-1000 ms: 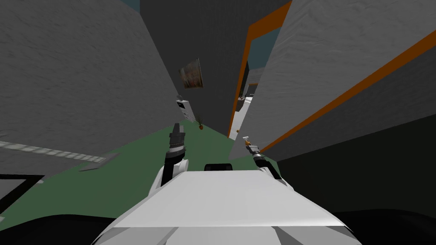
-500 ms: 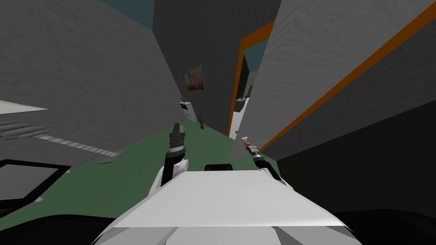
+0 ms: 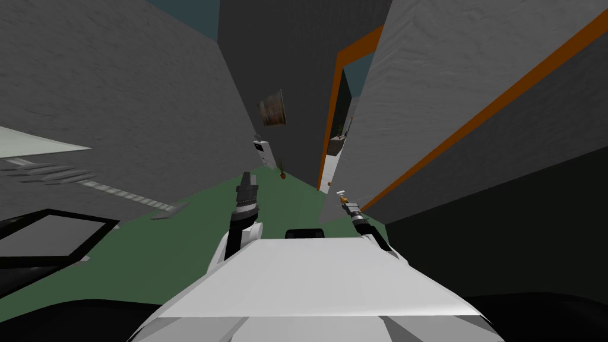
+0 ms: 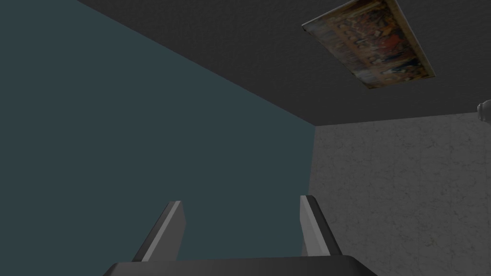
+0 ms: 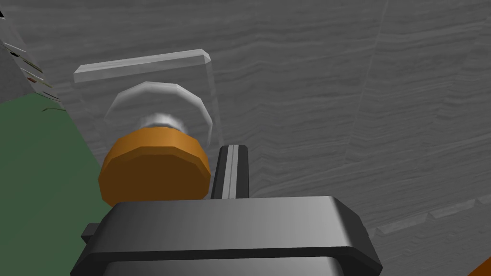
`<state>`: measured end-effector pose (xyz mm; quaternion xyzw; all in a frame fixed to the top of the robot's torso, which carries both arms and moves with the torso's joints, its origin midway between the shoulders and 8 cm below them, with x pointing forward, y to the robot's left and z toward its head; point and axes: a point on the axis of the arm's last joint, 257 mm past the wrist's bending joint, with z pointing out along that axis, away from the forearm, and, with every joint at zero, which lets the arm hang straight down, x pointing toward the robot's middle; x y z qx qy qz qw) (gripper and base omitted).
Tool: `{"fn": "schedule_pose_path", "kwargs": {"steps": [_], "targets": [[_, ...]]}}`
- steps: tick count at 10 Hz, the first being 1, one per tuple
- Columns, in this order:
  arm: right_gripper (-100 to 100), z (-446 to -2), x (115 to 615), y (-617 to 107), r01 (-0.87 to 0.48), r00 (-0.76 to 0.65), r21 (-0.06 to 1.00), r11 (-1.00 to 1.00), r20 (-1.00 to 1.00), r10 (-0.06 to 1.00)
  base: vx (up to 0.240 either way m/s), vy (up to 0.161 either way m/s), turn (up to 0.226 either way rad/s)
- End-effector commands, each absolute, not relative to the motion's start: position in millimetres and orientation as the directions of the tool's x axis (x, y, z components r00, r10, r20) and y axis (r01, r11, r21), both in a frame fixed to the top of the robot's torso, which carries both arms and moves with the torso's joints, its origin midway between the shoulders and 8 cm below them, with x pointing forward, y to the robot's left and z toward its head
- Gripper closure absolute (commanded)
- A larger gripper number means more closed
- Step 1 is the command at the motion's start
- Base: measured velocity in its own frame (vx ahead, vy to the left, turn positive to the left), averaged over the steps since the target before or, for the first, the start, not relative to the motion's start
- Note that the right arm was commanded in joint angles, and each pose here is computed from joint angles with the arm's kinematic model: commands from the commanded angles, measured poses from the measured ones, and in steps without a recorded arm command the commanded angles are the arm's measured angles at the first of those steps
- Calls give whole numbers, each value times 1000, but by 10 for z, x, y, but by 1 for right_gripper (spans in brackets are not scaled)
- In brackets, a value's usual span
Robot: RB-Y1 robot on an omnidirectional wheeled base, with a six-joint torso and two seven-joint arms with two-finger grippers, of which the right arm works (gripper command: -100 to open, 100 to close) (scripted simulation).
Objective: Pull the door open
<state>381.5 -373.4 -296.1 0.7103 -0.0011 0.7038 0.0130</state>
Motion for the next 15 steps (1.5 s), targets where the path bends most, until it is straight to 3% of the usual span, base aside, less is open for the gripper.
{"fn": "schedule_pose_path", "kwargs": {"steps": [1,15], "targets": [[-100,-2984,3779,-3546,11,13,2,-1000,1000,2,-65,-50,68],[-100,-2965,3762,-3442,40,2,0,-999,1000,0,-35,-19,21]]}}
